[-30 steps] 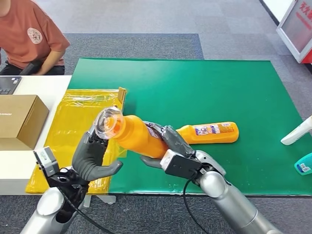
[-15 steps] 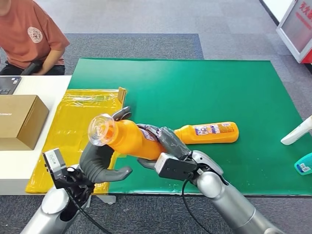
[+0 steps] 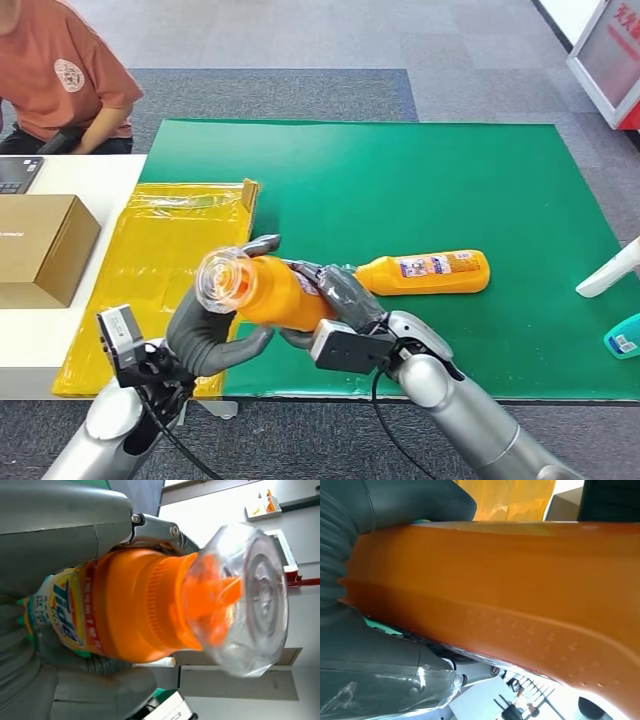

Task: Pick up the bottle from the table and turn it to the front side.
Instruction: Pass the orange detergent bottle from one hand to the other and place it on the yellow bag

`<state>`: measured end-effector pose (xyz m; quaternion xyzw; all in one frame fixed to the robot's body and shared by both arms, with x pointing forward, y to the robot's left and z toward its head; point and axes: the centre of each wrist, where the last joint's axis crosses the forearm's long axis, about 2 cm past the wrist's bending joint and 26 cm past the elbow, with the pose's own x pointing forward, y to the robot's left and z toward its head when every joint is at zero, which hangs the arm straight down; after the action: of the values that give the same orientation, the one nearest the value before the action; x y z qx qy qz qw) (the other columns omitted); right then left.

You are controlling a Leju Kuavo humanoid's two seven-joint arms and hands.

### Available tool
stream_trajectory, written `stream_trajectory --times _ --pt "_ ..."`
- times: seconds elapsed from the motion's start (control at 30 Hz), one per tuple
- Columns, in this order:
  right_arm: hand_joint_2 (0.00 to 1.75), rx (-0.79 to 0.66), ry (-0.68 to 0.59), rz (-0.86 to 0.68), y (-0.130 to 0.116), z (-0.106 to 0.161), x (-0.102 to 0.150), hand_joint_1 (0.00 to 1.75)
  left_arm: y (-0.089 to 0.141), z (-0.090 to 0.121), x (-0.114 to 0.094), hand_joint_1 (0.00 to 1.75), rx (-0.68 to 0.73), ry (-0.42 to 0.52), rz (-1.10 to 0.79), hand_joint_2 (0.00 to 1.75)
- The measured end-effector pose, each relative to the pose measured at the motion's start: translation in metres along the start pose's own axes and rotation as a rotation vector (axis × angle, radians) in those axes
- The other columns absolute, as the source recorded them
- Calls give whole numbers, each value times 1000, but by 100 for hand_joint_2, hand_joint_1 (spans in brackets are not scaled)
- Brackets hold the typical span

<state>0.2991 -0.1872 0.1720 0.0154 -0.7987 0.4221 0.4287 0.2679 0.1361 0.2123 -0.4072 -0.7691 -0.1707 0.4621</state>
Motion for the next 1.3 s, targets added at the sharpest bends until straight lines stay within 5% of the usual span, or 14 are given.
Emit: stream_trajectory --times 0.5,0.63,0.77,0.9,1.3 --pt "175 19 -6 1 6 0 2 175 2 -3 3 175 -12 -7 -8 175" --pt "175 16 -6 -3 6 1 2 145 2 -3 3 175 -13 -7 -8 175" --pt "175 11 -5 -10 5 1 1 145 2 -3 3 175 -14 -9 -8 175" --pt "175 11 -4 -11 5 1 1 0 2 -3 3 175 -14 -10 -9 175" --pt "175 -3 5 -19 4 2 0 0 1 -1 1 175 -13 -7 -13 175"
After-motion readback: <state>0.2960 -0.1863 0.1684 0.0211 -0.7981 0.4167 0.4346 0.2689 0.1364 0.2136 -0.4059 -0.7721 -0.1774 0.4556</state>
